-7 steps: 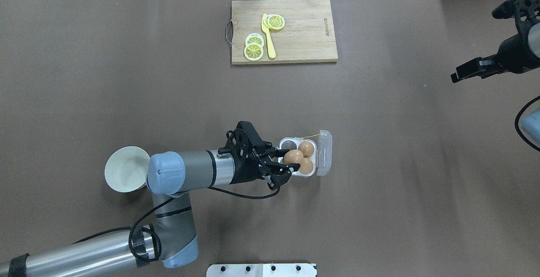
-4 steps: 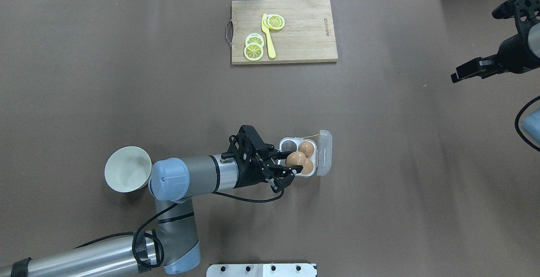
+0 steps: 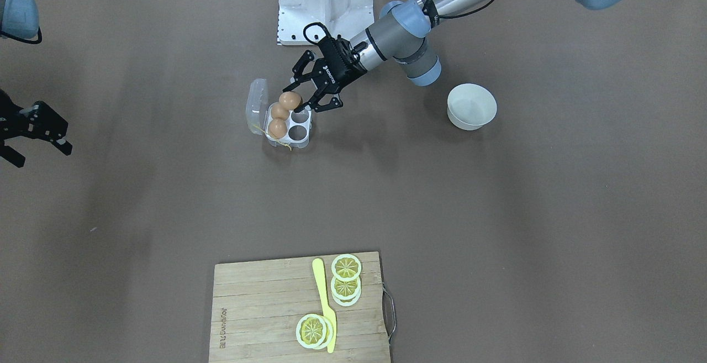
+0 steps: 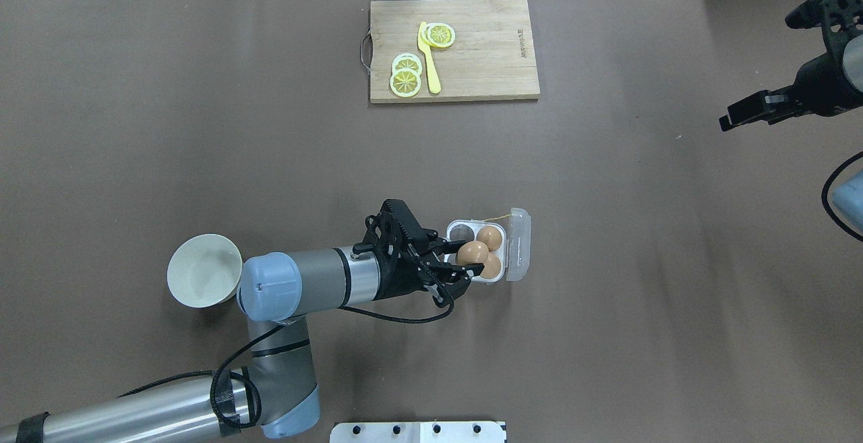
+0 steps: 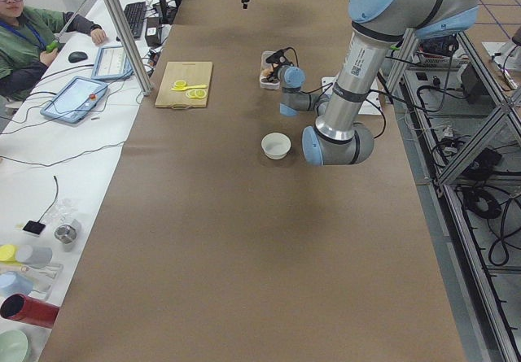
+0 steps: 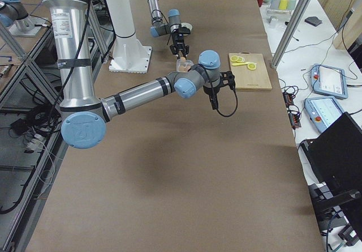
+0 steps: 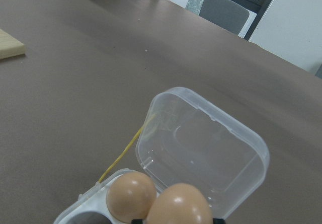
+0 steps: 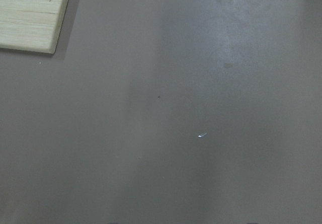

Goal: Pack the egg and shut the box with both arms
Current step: 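Lower the egg into the empty slot and open the left gripper, then withdraw the left gripper from the box while the right arm moves toward it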

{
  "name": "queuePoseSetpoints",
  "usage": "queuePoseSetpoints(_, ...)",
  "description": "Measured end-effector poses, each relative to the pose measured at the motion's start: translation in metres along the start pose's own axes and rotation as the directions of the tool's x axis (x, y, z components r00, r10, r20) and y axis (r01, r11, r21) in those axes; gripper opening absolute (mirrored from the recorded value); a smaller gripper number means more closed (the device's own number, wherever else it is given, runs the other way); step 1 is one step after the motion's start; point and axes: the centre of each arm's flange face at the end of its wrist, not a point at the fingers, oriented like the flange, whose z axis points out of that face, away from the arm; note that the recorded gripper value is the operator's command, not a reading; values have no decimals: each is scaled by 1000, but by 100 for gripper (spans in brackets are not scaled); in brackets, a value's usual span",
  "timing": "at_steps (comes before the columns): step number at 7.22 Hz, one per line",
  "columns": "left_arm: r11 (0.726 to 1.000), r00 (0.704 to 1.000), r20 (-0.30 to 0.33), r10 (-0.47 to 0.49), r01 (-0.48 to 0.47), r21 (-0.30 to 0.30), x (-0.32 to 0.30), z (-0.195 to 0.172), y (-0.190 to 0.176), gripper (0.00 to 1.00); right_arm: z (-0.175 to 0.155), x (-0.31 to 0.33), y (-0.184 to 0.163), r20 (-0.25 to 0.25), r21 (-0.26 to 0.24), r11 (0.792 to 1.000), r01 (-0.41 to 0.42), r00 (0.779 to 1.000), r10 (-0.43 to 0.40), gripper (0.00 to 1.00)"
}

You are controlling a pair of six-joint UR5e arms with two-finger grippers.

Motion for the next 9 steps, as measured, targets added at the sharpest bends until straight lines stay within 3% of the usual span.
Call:
queuePoseSetpoints(1, 1000, 1000, 0, 0, 0, 0, 0, 0, 0, 72, -1, -1, -1, 1, 1, 1000, 1, 1000, -1, 89)
queuePoseSetpoints(7, 1000, 1000, 1, -12, 12, 8, 4, -4, -12, 76, -2, -4, -3, 5, 6, 1000, 5, 1000, -5, 90)
queuePoseSetpoints(9, 994, 994, 16, -110, 110, 14, 9, -16, -43, 78, -4, -6, -3, 11, 6, 1000, -2, 1000, 2, 89)
